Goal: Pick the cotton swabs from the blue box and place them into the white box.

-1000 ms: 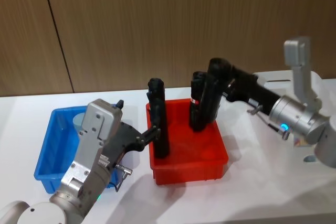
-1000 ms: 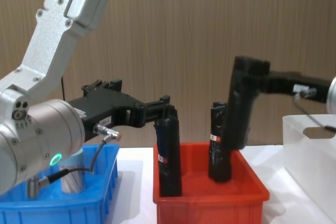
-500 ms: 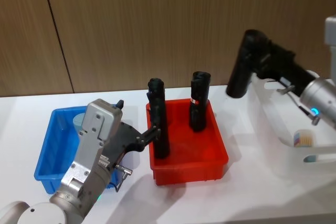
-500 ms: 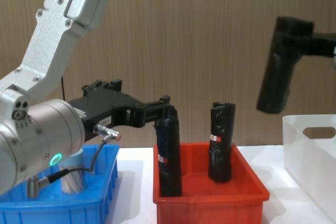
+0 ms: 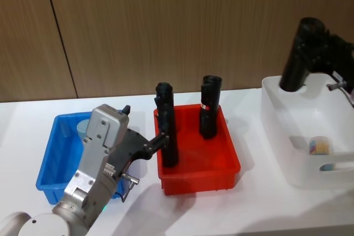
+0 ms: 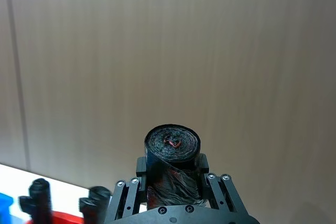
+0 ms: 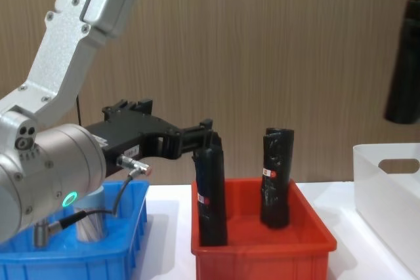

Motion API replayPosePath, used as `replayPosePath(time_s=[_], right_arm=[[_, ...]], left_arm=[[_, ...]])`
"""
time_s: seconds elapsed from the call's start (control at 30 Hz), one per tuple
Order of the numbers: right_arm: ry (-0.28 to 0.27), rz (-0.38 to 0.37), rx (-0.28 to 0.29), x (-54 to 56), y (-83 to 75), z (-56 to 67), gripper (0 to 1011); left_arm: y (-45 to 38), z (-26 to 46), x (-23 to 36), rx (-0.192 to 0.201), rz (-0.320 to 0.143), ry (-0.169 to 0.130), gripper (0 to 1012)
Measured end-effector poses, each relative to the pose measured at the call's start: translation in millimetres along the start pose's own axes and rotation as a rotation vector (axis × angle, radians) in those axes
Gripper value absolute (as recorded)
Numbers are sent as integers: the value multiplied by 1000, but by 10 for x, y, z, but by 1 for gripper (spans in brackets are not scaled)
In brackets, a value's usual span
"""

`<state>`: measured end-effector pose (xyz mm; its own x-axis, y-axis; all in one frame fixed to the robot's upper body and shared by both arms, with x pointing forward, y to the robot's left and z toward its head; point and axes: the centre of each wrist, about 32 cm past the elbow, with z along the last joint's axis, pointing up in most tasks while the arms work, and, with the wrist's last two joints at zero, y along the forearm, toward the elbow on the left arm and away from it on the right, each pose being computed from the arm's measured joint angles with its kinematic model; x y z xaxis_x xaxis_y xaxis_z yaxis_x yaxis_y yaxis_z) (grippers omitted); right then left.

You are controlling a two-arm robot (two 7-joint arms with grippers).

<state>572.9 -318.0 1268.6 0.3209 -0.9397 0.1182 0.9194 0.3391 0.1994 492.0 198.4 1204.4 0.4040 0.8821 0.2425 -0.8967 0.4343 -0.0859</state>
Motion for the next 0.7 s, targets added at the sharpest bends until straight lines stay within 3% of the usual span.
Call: replayPosePath(time_s=[0.2,0.7], right_arm=[[-48,-84,-37,80,-146,25,533],[-76,-152,-102,175,-287,-81,553]], left_arm=[[0,0,0,0,0,0,1004],[0,0,0,0,0,0,1004]])
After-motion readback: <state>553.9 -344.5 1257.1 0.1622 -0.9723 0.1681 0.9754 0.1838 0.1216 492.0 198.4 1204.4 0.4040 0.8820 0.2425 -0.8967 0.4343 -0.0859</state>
